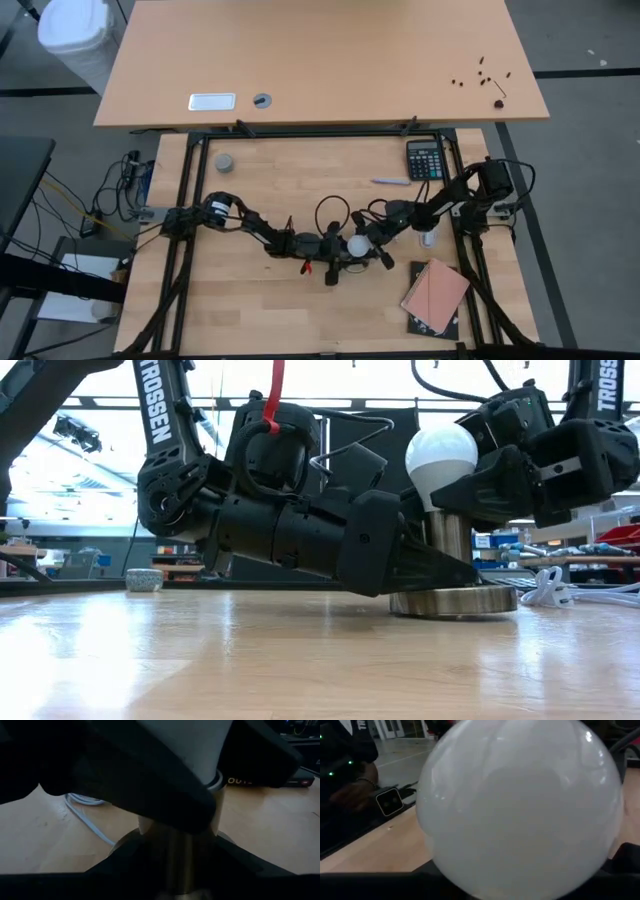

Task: Screw lightbulb
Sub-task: Remove the lightbulb from the bronze lamp socket

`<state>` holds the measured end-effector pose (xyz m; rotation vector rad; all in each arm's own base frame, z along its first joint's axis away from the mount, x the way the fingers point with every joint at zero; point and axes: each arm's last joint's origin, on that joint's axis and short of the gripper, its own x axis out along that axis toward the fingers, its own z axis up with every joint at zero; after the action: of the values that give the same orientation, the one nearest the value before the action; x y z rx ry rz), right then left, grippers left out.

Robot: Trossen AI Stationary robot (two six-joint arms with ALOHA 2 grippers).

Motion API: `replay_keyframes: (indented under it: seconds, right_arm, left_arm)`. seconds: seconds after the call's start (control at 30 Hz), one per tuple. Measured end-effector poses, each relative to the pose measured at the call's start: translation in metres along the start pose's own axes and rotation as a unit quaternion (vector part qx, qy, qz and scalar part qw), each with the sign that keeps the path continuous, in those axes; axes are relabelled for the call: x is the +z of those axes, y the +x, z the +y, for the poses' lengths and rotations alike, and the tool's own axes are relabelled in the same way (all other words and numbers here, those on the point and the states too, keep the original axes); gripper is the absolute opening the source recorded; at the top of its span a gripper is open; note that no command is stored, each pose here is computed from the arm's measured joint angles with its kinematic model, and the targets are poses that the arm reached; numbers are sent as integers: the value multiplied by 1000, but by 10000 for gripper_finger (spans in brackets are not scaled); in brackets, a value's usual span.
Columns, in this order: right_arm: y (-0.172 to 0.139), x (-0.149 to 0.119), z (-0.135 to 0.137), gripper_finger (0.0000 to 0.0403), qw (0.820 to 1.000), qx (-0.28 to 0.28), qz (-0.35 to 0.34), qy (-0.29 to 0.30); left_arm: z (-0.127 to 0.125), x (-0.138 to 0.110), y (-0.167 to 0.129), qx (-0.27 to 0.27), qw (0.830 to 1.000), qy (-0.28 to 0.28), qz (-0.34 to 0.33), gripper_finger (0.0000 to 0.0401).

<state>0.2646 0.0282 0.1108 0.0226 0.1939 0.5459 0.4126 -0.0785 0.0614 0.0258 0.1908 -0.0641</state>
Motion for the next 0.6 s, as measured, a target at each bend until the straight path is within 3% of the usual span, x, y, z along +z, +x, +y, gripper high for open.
replay_keyframes:
  seconds: [0.17, 0.23, 0.4, 0.6]
  right_arm:
    - [0, 0, -4, 192, 993, -81, -6, 85]
    - [0, -1, -2, 209, 991, -82, -5, 105]
    - [4, 0, 6, 266, 989, -78, -9, 122]
    - [9, 1, 15, 323, 984, -133, -15, 121]
  left_arm:
    - [1, -1, -1, 6, 1000, -3, 2, 189]
    - [1, -1, -1, 7, 1000, -2, 1, 189]
    - [0, -1, -1, 3, 1000, 1, 2, 189]
    - [0, -1, -1, 4, 1000, -8, 2, 189]
